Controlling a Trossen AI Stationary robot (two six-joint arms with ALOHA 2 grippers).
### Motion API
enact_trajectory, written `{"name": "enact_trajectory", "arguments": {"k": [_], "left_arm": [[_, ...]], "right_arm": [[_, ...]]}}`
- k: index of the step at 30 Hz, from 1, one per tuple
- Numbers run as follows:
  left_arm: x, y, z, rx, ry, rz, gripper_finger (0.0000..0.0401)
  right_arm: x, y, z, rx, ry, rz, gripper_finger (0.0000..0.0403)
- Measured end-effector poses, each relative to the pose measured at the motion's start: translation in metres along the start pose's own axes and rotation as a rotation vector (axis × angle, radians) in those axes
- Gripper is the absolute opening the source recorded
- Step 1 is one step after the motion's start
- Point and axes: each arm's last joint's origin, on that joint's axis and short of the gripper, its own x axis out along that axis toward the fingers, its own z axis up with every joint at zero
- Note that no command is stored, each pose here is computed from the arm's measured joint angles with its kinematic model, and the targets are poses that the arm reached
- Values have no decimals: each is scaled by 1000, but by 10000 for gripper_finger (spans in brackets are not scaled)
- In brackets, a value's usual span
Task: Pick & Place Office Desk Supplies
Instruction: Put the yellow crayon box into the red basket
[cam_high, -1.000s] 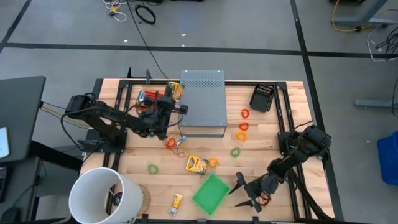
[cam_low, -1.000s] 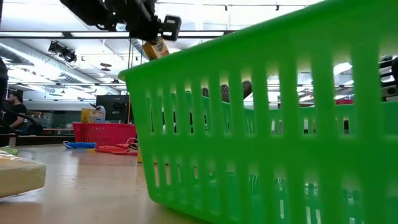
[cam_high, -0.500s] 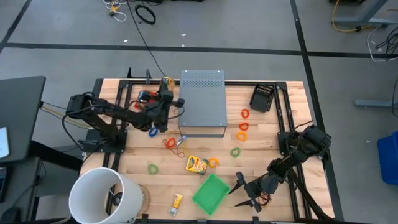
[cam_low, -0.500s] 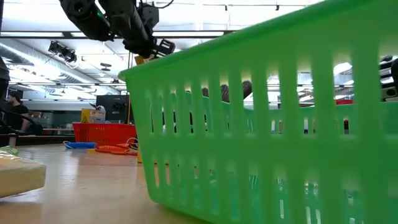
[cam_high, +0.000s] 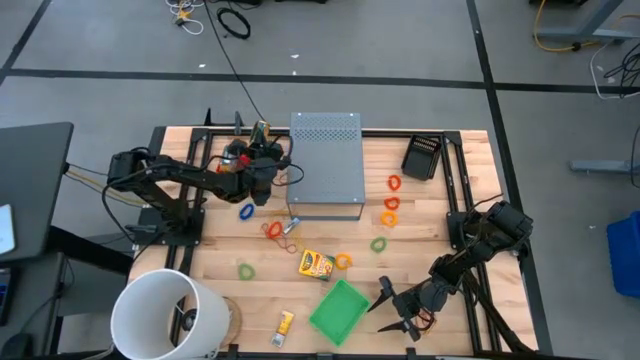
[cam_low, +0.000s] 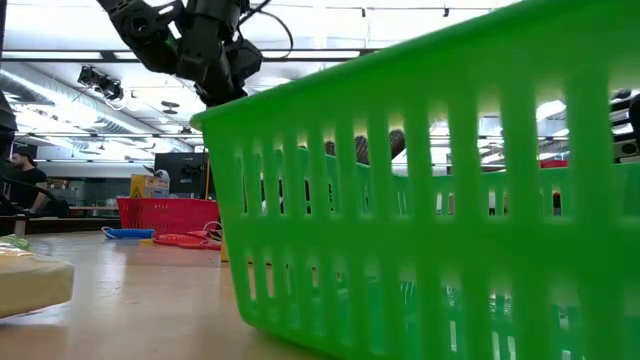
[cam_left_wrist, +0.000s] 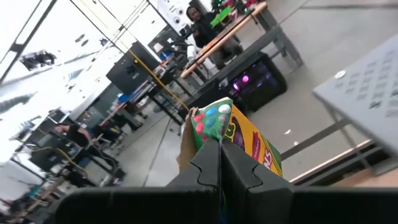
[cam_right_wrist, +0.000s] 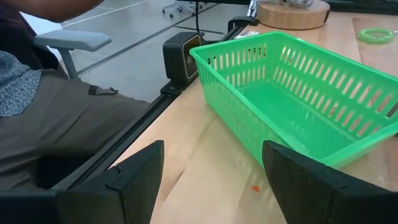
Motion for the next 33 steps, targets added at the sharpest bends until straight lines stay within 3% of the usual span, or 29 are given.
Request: {"name": "enact_trajectory", "arguments": {"k": [5,18,21,24,29,33], "left_arm": [[2,-3,-6,59,4,5,2],[-2,-7,-15,-23,-11,-29,2],[-5,-9,-13,-121,-40,-147,2],[-6,-10,-9,-243,-66,-342,2],[-1,-11,-7,-325,-67,-572,2],[3,-10,-9,-290,-48,-727,2]], "right_arm": [[0,0,0,15,0,0,279],[0,0,0,77,1,6,279],[0,0,0,76,2,6,279],[0,0,0,76,2,8,279],[0,0,0,76,2,9,279],[0,0,0,74,3,12,279]]}}
